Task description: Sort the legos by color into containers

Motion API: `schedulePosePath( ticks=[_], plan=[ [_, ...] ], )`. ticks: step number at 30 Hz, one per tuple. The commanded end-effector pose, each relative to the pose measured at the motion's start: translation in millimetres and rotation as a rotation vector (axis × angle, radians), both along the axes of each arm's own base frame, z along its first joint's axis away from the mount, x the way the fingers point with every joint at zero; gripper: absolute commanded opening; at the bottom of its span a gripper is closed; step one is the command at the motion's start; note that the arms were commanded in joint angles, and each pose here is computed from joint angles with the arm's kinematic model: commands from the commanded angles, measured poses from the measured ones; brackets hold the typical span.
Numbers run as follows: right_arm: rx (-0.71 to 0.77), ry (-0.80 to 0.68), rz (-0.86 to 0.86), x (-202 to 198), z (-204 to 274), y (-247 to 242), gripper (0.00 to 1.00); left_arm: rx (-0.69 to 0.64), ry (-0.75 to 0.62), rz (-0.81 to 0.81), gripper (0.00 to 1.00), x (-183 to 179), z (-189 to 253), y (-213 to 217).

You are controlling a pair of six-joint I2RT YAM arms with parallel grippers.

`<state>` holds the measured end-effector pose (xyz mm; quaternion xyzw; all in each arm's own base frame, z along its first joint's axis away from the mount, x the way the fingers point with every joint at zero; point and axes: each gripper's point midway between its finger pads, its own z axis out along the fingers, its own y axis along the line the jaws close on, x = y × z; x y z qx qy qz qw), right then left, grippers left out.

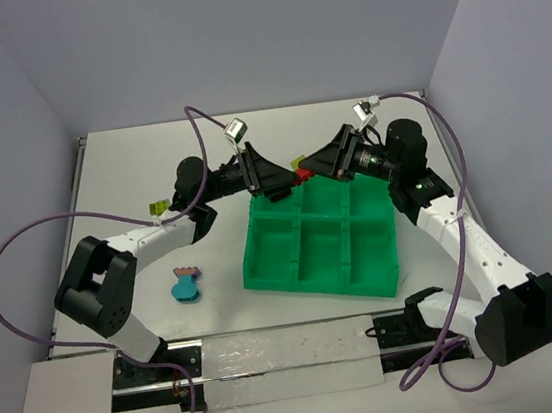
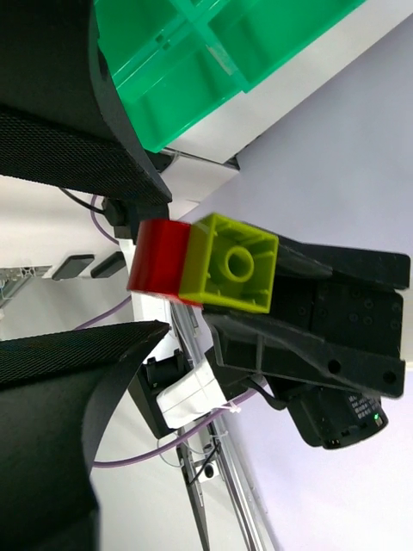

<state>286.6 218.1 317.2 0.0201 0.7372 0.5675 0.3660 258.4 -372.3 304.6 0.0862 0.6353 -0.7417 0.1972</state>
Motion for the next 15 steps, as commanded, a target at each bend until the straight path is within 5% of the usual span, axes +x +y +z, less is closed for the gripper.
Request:
schedulePosePath(
  ticks=[1,11,15],
  plan=[
    [0.007,-0.024,0.008,-0.5,-0.1,-0.2,0.00,-0.077,-0.080,0.010,0.61,-2.8,27.5,1.6],
    [0.008,-0.020,0.010,0.9,-2.0,0.4,0.00,-0.064,-0.077,-0.014,0.56,-4.2,26.9,-3.0],
    [0.007,-0.019,0.008,1.4,-2.7,0.3,0.00,-0.059,-0.072,-0.030,0.47,-5.5,26.0,-5.6]
  ],
)
